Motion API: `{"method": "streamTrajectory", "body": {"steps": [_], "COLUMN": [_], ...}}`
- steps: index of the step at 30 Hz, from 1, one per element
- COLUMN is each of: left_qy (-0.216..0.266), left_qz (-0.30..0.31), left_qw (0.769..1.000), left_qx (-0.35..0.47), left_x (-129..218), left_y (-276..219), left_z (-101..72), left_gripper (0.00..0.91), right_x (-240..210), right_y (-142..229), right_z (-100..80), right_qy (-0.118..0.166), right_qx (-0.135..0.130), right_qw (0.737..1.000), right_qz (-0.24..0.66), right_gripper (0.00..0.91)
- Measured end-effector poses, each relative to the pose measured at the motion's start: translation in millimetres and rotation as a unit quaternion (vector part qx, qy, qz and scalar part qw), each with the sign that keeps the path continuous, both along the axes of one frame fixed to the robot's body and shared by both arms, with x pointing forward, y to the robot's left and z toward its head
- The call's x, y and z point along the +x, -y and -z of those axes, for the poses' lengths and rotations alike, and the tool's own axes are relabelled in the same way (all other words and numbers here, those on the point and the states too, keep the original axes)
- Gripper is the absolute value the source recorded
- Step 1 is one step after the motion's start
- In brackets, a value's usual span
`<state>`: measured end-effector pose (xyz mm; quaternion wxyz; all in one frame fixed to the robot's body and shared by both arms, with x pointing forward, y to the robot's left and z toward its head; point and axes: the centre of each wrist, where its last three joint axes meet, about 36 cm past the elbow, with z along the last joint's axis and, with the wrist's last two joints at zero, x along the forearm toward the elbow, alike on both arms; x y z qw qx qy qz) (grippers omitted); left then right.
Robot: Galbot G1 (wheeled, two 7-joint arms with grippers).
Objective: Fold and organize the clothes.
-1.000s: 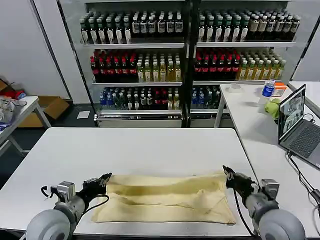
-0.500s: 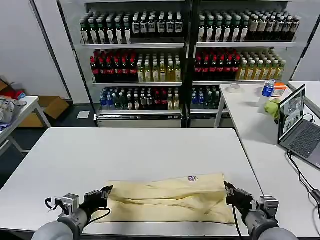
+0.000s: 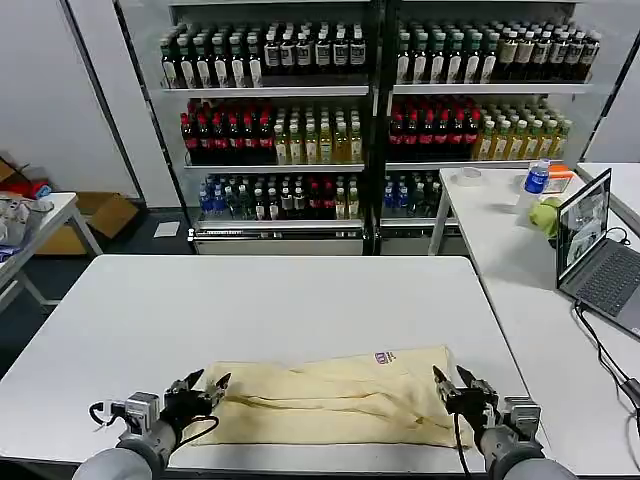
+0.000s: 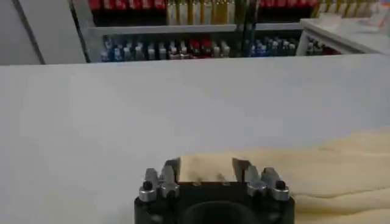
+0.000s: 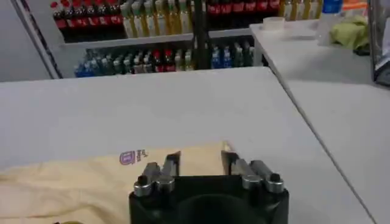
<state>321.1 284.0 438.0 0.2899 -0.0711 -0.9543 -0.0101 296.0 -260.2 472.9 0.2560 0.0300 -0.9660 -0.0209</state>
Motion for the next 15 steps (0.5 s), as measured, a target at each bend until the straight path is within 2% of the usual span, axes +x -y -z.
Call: {"method": "streamTrajectory", "body": {"steps": [7, 8, 9, 10, 11, 13, 15], "left_qy": [-0.012, -0.013, -0.015, -0.017, -0.019, -0.021, -0.023], "left_qz": [-0.018, -0.020, -0.022, -0.023, -0.025, -0.028, -0.031], "left_qw": [1.000, 1.000, 1.000, 0.999, 0.999, 0.999, 0.999], "left_qx": [-0.011, -0.013, -0.017, -0.020, -0.023, -0.028, -0.032], "left_x": [-6, -6, -7, -7, -8, -8, -8], "left_y": [8, 9, 11, 12, 14, 16, 18], "left_z": [11.4, 13.4, 15.7, 17.9, 20.2, 23.6, 27.5], "left_gripper": [0.907, 0.736, 0.423, 0.282, 0.091, 0.010, 0.010], "right_x": [-7, -8, -9, -9, -10, -10, -10], "right_y": [1, 2, 2, 2, 2, 2, 2], "right_z": [-0.6, -1.1, -1.4, -1.7, -1.6, -1.6, -1.4], "right_qy": [-0.001, -0.001, -0.001, -0.001, -0.001, 0.000, -0.001], "right_qx": [-0.005, -0.006, -0.006, -0.007, -0.007, -0.008, -0.009], "right_qw": [1.000, 1.000, 1.000, 1.000, 1.000, 1.000, 1.000], "right_qz": [0.009, 0.009, 0.010, 0.010, 0.012, 0.014, 0.016], "right_gripper": [0.907, 0.907, 0.907, 0.907, 0.907, 0.907, 0.907]}}
